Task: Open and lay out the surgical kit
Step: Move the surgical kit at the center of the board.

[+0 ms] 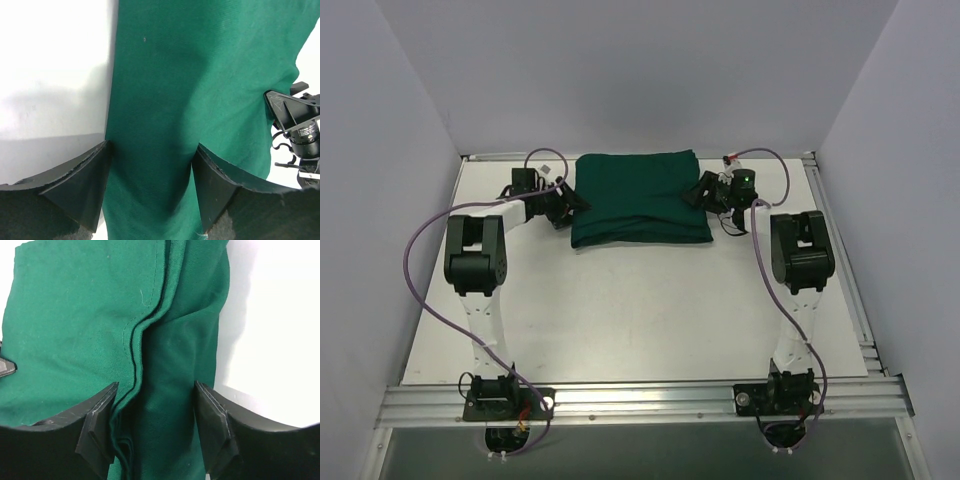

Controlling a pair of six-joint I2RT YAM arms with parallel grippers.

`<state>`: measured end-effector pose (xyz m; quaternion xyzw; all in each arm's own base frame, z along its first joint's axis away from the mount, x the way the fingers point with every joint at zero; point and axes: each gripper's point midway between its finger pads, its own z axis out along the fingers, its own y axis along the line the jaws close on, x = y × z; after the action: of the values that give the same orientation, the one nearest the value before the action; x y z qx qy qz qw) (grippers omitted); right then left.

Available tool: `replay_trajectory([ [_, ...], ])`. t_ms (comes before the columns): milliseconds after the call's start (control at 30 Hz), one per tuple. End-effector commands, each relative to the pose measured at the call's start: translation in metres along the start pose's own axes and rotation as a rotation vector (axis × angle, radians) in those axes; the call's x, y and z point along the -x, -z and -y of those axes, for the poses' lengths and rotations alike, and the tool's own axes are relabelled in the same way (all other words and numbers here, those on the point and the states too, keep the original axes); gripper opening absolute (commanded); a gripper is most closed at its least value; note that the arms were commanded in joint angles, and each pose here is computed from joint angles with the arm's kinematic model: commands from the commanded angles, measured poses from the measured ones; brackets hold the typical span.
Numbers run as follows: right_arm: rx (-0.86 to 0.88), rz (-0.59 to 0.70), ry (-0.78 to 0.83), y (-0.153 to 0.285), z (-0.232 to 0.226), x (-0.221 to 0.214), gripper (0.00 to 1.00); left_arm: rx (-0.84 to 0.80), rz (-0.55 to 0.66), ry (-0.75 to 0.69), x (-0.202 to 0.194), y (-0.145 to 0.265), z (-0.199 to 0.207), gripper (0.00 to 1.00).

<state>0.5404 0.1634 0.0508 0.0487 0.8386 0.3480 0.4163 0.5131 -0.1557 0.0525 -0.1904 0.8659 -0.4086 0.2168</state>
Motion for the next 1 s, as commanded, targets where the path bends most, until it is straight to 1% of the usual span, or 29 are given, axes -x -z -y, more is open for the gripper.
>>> replay_trajectory([
  [0,0.090,-0.045,0.000,0.015,-0.039,-0.010,0.53,-0.016,-0.089,0.000,-0.035,0.008,0.026,0.71],
  [133,0.090,-0.042,-0.001,0.030,-0.043,-0.017,0.51,0.010,-0.102,-0.011,-0.047,0.012,0.025,0.70],
  [367,0.080,-0.061,0.010,0.053,-0.051,-0.024,0.52,0.039,-0.112,-0.029,-0.068,0.027,0.031,0.70],
  [400,0.085,-0.049,0.020,0.058,-0.056,-0.020,0.53,0.051,-0.124,-0.022,-0.075,0.027,0.026,0.70],
  [600,0.051,-0.058,0.028,0.064,-0.045,-0.018,0.57,0.076,-0.131,-0.014,-0.086,0.034,0.022,0.70],
  [833,0.060,-0.074,0.000,0.072,-0.046,-0.031,0.56,0.075,-0.139,-0.026,-0.093,0.042,0.029,0.70],
  [900,0.074,-0.066,-0.007,0.078,-0.053,-0.030,0.56,0.079,-0.143,-0.028,-0.097,0.044,0.030,0.71],
  [967,0.071,-0.076,-0.012,0.086,-0.054,-0.041,0.56,0.085,-0.152,-0.030,-0.103,0.046,0.029,0.71],
])
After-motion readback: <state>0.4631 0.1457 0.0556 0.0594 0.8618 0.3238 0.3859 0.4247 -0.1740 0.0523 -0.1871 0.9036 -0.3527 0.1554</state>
